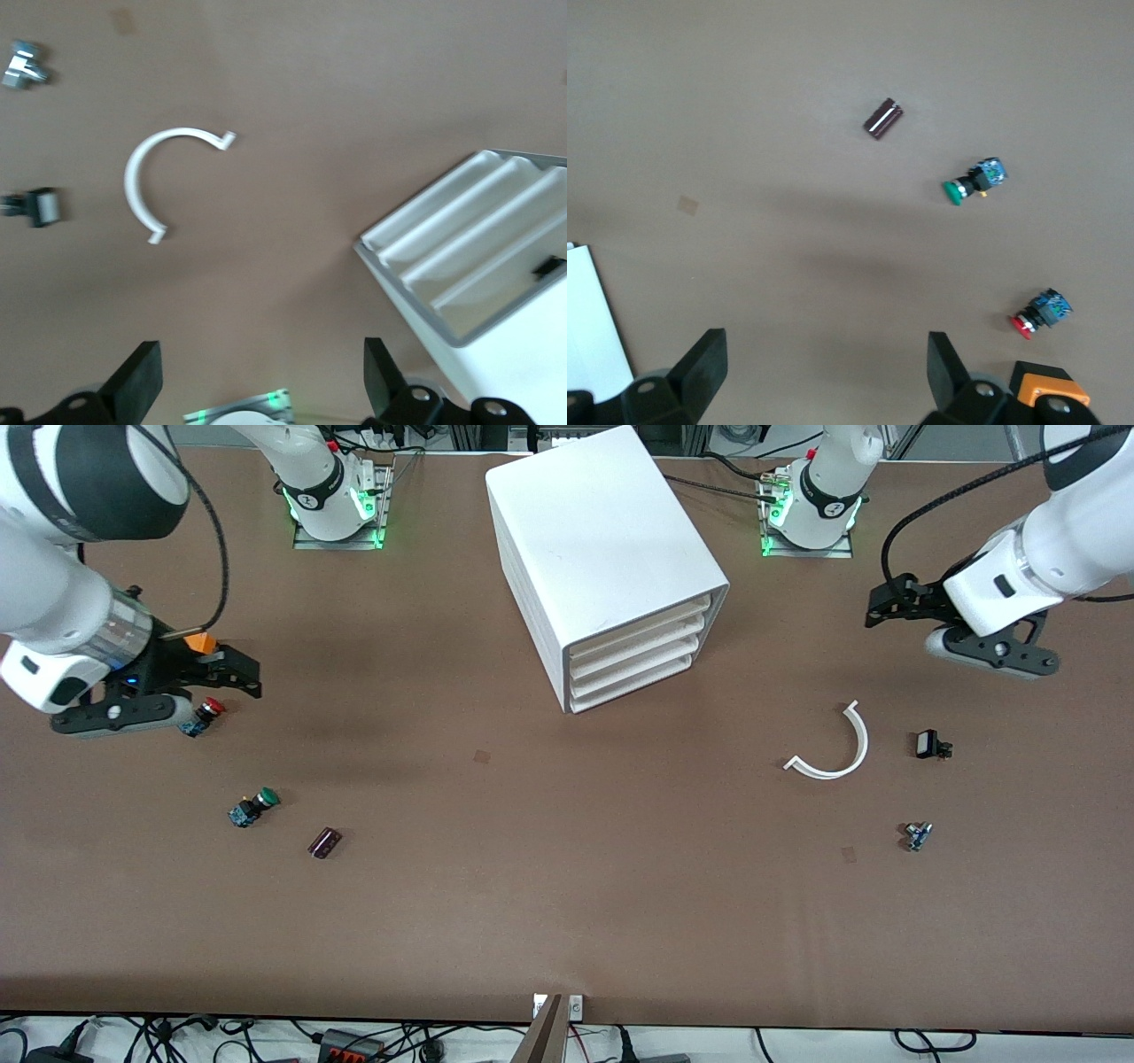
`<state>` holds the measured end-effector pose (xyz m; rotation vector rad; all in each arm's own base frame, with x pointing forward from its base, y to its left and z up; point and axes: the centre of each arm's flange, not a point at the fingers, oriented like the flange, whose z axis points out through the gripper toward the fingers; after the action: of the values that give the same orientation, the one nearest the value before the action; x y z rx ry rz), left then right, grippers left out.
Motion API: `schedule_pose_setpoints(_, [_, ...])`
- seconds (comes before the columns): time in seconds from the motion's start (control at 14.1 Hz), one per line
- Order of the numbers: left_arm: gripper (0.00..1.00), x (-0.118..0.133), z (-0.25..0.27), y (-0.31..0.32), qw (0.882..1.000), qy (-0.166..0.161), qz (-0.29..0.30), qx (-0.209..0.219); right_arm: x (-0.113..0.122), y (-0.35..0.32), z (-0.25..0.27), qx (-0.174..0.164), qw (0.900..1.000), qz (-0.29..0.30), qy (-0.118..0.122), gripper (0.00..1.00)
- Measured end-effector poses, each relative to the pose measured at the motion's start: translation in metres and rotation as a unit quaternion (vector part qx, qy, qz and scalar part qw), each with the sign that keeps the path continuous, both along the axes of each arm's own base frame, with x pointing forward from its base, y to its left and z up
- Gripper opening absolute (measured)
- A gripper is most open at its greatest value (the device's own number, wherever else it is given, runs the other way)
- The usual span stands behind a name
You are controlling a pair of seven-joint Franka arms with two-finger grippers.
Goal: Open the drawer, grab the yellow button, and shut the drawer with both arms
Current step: 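Reach the left gripper toward the cabinet's bottom drawer while the right gripper advances, then grasp the bottom drawer's front edge with the left gripper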
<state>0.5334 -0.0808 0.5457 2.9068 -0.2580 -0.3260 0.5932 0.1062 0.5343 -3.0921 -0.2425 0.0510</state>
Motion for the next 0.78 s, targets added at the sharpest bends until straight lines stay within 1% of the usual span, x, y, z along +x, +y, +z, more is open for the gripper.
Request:
schedule_pose_setpoints(0.07, [1.0,0.004,-0.012,-0.006,0.999,0.018,0.0,-0.029,-0.002,0.011,0.001,0.0,1.0,0.001,-0.002,1.0])
schedule_pose_setpoints(0.21, [1.0,0.012,-0.039,-0.016,0.994,0.054,-0.008,-0.098,-0.004,0.028,0.004,0.008,1.0,0.007,-0.007,1.0])
schedule_pose_setpoints(0.35, [1.0,0.021,-0.068,-0.024,0.984,0.08,-0.024,-0.16,-0.005,0.051,0.009,0.022,0.999,0.022,-0.013,1.0])
schedule_pose_setpoints(0.42, [1.0,0.026,-0.082,-0.029,0.976,0.089,-0.035,-0.196,-0.005,0.065,0.011,0.025,0.999,0.032,-0.017,1.0])
schedule_pose_setpoints(0.57, [1.0,0.034,-0.116,-0.041,0.955,0.1,-0.062,-0.273,-0.003,0.096,0.009,0.029,0.998,0.054,-0.028,1.0])
schedule_pose_setpoints(0.71, [1.0,0.037,-0.158,-0.051,0.928,0.109,-0.08,-0.348,0.001,0.119,-0.002,0.031,0.997,0.068,-0.034,1.0])
schedule_pose_setpoints(0.78, [1.0,0.035,-0.178,-0.055,0.915,0.118,-0.077,-0.378,0.003,0.126,-0.01,0.031,0.996,0.072,-0.033,1.0])
